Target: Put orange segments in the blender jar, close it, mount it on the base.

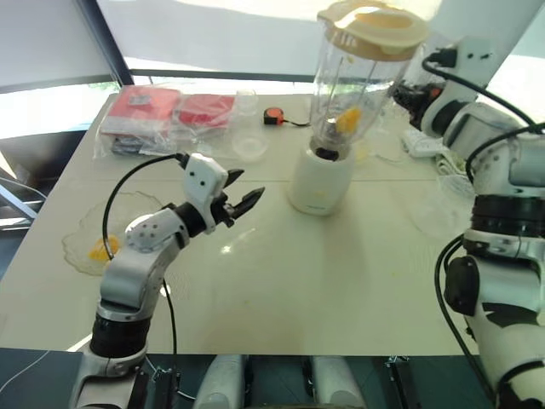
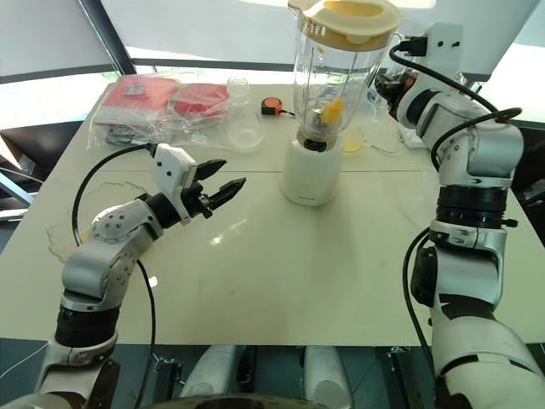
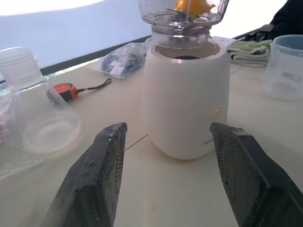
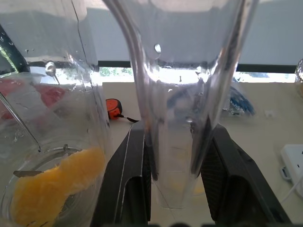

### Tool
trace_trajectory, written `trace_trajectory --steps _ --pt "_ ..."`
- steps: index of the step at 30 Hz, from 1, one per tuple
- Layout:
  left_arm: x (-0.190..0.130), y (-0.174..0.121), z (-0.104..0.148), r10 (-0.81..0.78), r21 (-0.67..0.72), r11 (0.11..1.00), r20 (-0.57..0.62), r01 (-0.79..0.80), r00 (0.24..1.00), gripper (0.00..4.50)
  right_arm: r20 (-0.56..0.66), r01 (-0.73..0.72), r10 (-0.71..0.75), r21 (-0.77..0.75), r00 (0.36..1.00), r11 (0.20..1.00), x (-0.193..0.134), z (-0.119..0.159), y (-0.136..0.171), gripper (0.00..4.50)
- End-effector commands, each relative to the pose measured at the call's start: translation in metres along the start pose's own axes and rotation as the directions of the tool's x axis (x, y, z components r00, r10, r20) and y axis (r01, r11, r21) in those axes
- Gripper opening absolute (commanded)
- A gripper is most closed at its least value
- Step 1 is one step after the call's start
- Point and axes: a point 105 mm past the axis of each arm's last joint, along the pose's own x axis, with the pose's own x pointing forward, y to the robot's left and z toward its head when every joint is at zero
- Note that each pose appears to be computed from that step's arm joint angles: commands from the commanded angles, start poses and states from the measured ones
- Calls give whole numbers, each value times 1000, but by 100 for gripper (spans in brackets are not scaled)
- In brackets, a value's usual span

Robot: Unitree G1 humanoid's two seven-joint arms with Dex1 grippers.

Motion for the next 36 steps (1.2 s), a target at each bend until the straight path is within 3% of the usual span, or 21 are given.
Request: trace_trajectory --steps 1,9,19,28,36 --pt "1 0 18 -11 38 999 48 9 999 291 91 -39 44 -53 995 998 -11 25 13 89" --pt "6 1 20 -27 51 998 41 25 999 291 31 -14 18 -122 999 992 -15 6 1 89" --pt "9 2 19 -38 58 998 32 36 999 291 -17 -55 55 -40 998 998 -18 -8 -7 89" --pt "8 1 13 -38 63 997 19 37 999 291 -69 -129 128 -18 989 991 -10 -26 3 89" --pt "7 2 12 -25 56 998 19 24 999 291 -93 -53 49 -42 994 998 -13 -32 11 89"
